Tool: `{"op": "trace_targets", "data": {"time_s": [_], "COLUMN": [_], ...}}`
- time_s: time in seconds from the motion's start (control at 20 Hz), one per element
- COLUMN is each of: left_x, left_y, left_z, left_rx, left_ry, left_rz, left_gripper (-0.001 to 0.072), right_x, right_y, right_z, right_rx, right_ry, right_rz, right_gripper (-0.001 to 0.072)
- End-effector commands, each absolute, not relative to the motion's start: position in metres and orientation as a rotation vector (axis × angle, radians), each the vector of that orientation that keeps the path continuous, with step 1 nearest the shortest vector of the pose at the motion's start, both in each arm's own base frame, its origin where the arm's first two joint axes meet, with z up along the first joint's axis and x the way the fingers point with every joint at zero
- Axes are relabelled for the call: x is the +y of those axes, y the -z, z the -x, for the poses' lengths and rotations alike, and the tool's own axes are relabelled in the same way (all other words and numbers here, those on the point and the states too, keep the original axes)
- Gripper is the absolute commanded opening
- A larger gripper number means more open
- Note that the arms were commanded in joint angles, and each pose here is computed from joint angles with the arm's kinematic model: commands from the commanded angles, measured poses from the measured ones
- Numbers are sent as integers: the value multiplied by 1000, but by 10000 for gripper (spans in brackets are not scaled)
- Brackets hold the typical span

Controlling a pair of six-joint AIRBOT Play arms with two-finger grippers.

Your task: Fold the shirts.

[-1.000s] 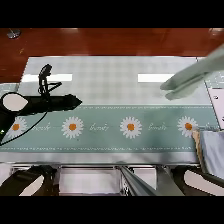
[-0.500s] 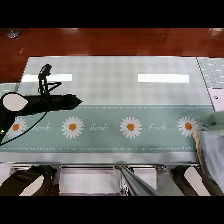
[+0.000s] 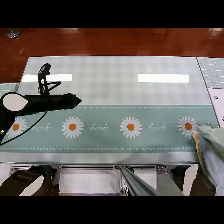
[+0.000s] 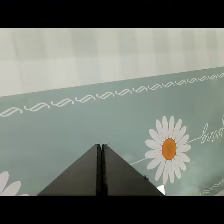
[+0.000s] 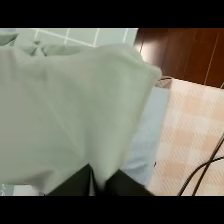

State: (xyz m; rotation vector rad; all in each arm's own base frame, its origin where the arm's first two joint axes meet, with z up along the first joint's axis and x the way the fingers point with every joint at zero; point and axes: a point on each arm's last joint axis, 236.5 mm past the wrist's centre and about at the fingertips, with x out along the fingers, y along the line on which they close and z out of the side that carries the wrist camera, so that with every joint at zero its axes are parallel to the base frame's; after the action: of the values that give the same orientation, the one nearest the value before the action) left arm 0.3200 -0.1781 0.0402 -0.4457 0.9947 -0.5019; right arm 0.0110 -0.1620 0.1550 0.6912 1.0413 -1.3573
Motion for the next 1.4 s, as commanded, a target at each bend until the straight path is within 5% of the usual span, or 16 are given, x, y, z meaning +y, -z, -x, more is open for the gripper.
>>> {"op": "trace_targets", "data": {"time_s": [0.0, 0.15, 0.2, 0.3, 0.35, 0.4, 0.6, 0.85, 1.0, 1.35], "left_x": [-175, -167, -166, -171, -176, -181, -192, -141, -127, -119], "left_y": [-43, -54, -68, -128, -172, -214, -301, -121, -37, -25], "left_z": [-328, -351, -360, -381, -392, -401, -407, -375, -350, -345], "left_rx": [961, 873, 839, 726, 649, 576, 472, 1003, 1171, 1200], "left_ry": [488, 443, 445, 507, 545, 576, 604, 325, 223, 201], "left_rz": [443, 451, 449, 395, 368, 352, 188, 55, 138, 148], "left_gripper": [32, 33, 33, 32, 31, 30, 30, 31, 32, 32], "right_x": [-172, -189, -188, -153, -128, -95, 25, 63, 67, 57], "right_y": [-138, -169, -206, -292, -324, -344, -259, -47, 10, 4], "right_z": [-12, -132, -190, -276, -303, -325, -392, -404, -396, -395], "right_rx": [989, 603, 385, 91, 30, 44, 539, 1136, 1261, 1248], "right_ry": [1357, 996, 802, 357, 171, 10, -237, -61, -15, 7], "right_rz": [-631, -696, -754, -792, -775, -709, -419, -22, -45, -11], "right_gripper": [616, 595, 509, 190, 163, 17, 17, 17, 17, 17]}}
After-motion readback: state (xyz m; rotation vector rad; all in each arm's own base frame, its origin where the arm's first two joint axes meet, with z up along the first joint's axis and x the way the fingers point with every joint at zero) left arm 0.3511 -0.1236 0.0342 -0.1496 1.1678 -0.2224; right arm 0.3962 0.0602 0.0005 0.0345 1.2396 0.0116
